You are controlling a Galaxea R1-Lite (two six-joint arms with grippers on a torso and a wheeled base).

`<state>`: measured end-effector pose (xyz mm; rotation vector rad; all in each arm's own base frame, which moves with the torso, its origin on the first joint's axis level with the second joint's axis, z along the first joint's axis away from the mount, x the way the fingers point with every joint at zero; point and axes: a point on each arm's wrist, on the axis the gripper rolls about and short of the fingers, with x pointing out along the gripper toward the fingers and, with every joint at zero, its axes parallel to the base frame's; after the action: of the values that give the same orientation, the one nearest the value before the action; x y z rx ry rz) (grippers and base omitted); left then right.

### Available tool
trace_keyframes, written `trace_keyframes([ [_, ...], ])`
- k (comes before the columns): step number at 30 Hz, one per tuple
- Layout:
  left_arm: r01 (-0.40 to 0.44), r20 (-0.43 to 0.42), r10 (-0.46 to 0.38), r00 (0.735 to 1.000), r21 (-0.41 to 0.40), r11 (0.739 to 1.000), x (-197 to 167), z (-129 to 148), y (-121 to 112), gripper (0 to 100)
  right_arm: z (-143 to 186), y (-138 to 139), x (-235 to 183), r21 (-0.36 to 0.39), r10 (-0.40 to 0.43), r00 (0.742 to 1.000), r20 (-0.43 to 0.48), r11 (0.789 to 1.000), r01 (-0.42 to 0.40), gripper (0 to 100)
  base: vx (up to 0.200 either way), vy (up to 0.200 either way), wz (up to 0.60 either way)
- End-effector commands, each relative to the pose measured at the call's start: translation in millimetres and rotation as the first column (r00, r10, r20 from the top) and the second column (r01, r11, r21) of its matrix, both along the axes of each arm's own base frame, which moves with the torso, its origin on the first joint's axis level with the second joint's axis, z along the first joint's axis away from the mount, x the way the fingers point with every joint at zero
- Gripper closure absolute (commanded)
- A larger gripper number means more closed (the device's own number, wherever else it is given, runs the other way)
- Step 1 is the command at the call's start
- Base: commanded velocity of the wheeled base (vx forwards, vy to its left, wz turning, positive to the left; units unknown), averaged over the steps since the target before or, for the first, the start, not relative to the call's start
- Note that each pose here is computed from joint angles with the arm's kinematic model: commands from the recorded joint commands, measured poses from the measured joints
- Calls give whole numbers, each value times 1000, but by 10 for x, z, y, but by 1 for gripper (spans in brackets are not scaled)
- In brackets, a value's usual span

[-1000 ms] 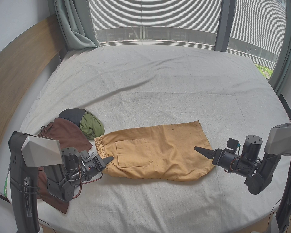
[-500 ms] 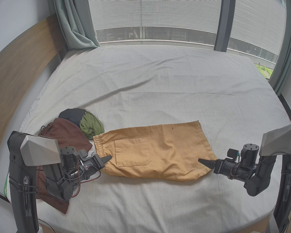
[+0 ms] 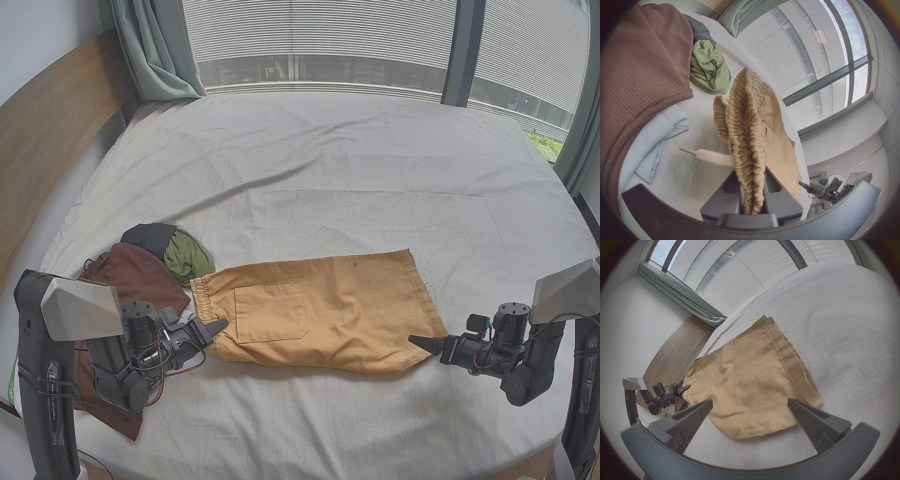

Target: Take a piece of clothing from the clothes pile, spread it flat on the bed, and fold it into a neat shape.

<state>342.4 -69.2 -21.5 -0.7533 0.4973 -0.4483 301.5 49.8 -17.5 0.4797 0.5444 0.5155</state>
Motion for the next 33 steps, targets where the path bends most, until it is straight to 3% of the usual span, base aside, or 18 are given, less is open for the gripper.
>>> trace_keyframes([
  [1,5,6,-5,1000,7,1000,-12,3,3,100,71,39,0,5,18,1000,24,1000,-18,0,0,0,0],
  [7,26,37,-28,999,59,998,-42,26,17,100,148,82,-3,8,32,998,50,999,-32,0,0,0,0],
  [16,95,69,-99,993,58,994,-161,221,135,100,281,212,-68,13,75,994,83,997,-76,0,0,0,0],
  [29,69,84,-74,994,60,996,-180,293,238,100,312,214,-81,14,76,993,90,997,-78,0,0,0,0],
  [33,71,114,-84,990,117,991,-205,300,285,100,315,232,-89,14,83,992,90,996,-84,0,0,0,0],
])
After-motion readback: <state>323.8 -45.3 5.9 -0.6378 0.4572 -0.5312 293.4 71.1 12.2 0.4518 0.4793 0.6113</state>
